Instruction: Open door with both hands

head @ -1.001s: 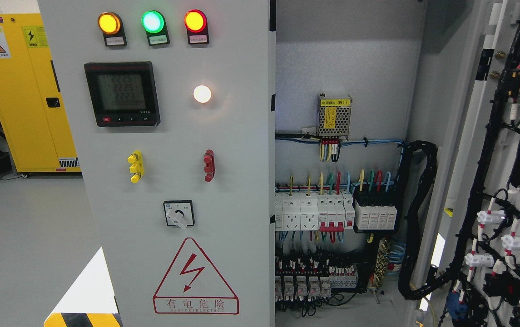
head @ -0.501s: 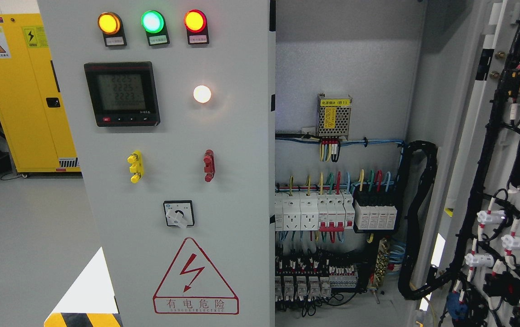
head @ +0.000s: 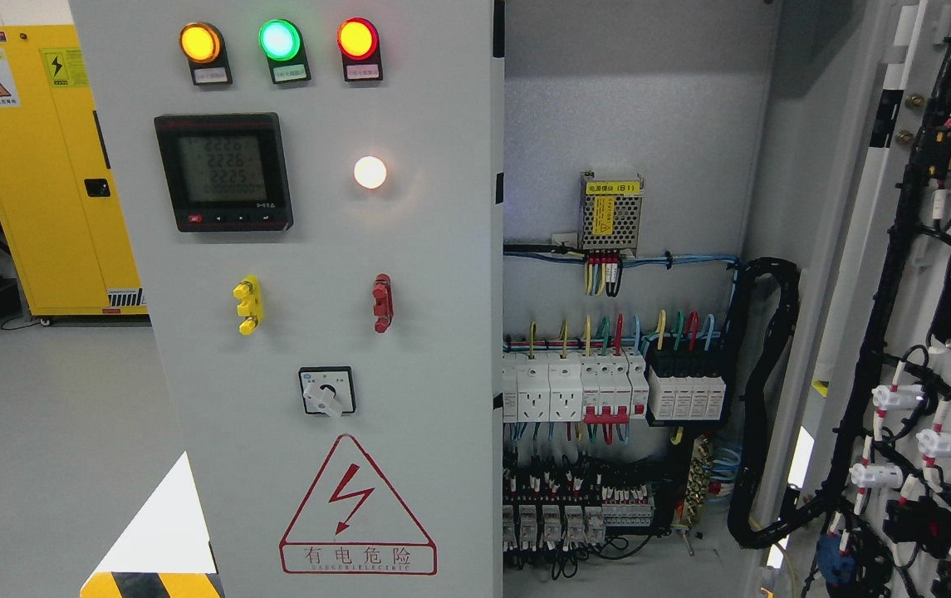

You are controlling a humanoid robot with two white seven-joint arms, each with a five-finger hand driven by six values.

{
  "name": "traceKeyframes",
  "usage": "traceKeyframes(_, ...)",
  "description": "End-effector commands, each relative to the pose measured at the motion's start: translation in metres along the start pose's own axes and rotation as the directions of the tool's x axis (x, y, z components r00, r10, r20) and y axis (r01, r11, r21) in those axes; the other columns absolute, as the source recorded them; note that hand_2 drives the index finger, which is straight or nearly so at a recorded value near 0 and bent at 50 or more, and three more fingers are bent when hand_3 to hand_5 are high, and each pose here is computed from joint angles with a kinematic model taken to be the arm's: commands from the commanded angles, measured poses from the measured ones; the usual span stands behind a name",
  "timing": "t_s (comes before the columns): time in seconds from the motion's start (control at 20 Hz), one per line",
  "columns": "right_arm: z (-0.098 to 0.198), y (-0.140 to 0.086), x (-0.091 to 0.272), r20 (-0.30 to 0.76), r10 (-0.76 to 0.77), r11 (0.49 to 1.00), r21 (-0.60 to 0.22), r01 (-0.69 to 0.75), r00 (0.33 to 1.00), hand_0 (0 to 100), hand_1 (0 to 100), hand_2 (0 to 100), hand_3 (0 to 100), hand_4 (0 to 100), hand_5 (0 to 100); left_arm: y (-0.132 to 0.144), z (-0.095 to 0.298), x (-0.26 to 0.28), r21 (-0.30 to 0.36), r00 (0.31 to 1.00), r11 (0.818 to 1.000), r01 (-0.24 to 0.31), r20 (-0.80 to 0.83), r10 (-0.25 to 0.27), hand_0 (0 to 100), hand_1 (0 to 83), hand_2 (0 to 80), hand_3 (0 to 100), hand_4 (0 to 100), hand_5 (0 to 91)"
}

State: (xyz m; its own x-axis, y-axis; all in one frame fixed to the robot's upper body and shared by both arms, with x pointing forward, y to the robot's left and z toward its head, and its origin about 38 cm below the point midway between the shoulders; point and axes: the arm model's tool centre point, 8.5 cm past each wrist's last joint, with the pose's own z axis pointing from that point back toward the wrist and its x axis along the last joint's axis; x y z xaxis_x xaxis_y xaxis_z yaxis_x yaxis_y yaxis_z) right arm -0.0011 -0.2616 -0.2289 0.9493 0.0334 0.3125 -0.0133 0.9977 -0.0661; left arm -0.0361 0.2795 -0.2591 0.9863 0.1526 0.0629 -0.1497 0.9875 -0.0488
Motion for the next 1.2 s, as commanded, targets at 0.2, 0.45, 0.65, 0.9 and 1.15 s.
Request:
traceKeyframes(0.2,0.149,0.053,0.184,0.681,-0.016,0.978,0.162,-0.129,0.732,21,11,0,0,0,0,0.006,0.0,0.01,0.011,1.0,1.0,0.011,0.012,-0.012,32,19.9,0.0,0,0,0.0)
traceKeyframes(0.45,0.208,0.057,0.222,0.808,-0.055,0.971,0.18,-0.158,0.586,21,11,0,0,0,0,0.008,0.0,0.01,0.015,1.0,1.0,0.012,0.013,-0.012,32,20.0,0.0,0,0,0.0)
traceKeyframes(0.65,0.232,0.077,0.236,0.867,-0.103,0.951,0.229,-0.206,0.487,21,11,0,0,0,0,0.009,0.001,0.01,0.013,1.0,1.0,0.012,0.013,-0.012,32,20.0,0.0,0,0,0.0)
traceKeyframes(0.9,0.253,0.097,0.274,0.937,-0.173,0.928,0.258,-0.268,0.303,21,11,0,0,0,0,0.009,0.001,0.01,0.013,1.0,1.0,0.012,0.013,-0.012,32,20.0,0.0,0,0,0.0)
traceKeyframes(1.15,0.268,0.109,0.301,0.959,-0.212,0.915,0.262,-0.308,0.188,21,11,0,0,0,0,0.007,0.0,0.01,0.01,1.0,1.0,0.012,0.012,-0.012,33,20.0,0.0,0,0,0.0)
